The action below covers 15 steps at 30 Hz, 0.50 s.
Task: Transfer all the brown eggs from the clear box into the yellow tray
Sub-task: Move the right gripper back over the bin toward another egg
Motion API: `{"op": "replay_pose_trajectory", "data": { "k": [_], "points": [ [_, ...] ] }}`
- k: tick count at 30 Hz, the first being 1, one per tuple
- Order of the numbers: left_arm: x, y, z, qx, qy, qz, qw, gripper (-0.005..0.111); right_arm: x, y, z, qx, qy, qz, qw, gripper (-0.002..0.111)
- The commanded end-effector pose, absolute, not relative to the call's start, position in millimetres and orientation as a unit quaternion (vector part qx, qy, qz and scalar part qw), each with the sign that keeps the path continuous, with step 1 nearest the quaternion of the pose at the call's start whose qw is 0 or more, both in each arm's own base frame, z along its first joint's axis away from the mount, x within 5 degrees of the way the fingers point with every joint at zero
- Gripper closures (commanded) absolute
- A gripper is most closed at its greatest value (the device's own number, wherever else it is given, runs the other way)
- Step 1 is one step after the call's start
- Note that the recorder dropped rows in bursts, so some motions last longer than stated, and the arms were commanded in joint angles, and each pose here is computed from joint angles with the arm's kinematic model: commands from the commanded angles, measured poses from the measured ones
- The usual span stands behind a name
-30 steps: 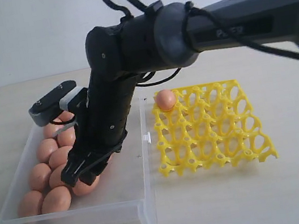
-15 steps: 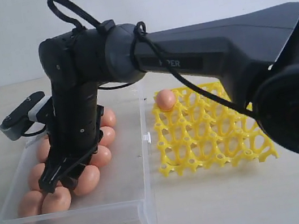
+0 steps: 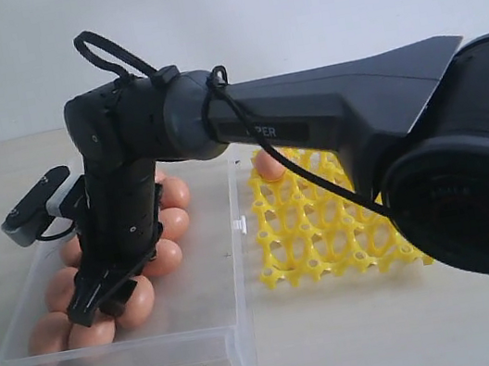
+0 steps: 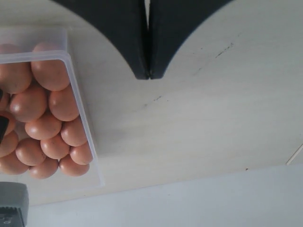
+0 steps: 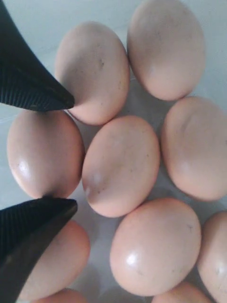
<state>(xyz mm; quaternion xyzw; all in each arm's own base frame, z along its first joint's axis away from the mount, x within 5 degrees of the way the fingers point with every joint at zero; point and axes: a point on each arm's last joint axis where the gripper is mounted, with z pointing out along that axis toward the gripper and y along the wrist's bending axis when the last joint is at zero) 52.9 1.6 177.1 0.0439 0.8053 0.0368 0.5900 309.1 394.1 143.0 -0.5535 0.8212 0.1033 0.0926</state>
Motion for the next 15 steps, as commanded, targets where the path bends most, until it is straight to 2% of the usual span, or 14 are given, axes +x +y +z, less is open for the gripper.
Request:
{"op": "replay_pose_trajectory", "data": {
  "k": [1,6,15],
  "points": [
    [53,1,179,0.043,0.801,0.032,0.597,0.107,303,388,123,-0.545,0.834,0.078,0.031,0.055],
    [53,1,179,0.043,0.801,0.032,0.597,0.107,297,380,122,-0.509,0.858,0.058,-0.020,0.055],
    [53,1,179,0.043,0.801,0.032,0.597,0.107,293,386,135,-0.461,0.881,0.101,-0.016,0.055]
  ]
}}
